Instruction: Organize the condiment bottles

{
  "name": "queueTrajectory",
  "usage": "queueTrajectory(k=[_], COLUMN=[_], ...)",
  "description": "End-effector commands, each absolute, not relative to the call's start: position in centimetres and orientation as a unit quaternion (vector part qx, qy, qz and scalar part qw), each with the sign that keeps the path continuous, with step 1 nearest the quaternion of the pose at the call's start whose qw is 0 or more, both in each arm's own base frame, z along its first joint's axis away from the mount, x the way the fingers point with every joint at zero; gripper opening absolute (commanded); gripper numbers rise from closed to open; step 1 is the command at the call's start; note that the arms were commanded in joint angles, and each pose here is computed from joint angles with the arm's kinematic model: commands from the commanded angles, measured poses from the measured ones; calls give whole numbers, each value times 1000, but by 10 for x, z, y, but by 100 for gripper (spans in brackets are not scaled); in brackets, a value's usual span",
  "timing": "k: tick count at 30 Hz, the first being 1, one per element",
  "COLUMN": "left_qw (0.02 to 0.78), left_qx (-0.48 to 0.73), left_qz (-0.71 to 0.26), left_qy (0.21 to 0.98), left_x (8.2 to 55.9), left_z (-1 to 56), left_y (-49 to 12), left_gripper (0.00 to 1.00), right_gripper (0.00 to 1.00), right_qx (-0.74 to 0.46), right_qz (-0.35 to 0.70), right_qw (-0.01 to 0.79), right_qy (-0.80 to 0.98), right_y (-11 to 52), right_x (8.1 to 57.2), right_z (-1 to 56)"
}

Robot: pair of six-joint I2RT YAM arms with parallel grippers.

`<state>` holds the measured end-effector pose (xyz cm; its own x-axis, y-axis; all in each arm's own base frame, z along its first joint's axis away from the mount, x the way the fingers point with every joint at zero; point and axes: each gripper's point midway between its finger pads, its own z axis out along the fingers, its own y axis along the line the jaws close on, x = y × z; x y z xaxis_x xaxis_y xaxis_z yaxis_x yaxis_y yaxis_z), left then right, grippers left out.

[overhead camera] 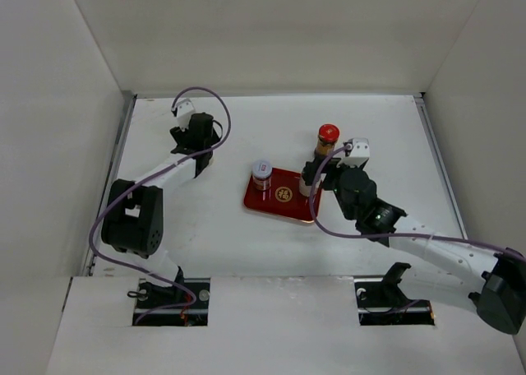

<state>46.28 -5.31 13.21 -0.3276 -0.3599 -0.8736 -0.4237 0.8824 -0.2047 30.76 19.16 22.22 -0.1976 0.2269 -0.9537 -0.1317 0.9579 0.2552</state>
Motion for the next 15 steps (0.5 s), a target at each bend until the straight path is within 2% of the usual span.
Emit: queueTrajectory(k=[1, 4, 10, 15], left_qw=[575, 613, 669, 667], left_qx=[-249, -245, -191, -119], left_qz=[10, -9, -95, -172], left_qy=[779, 751, 712, 715], left_x=[460, 442, 403, 376], left_z=[183, 227, 306, 326], left_y=[-56, -66, -122, -199], left_gripper=[44, 40, 40, 40], right_gripper=[100, 100, 100, 100], right_qx=[42, 50, 70, 95], right_qz=[150, 148, 140, 137], right_qw=[647, 648, 652, 656], right_qy=[747, 746, 742, 736], right_y=[184, 179, 165, 149], right_x=[311, 313, 316, 317], right_z=[232, 231, 229, 230])
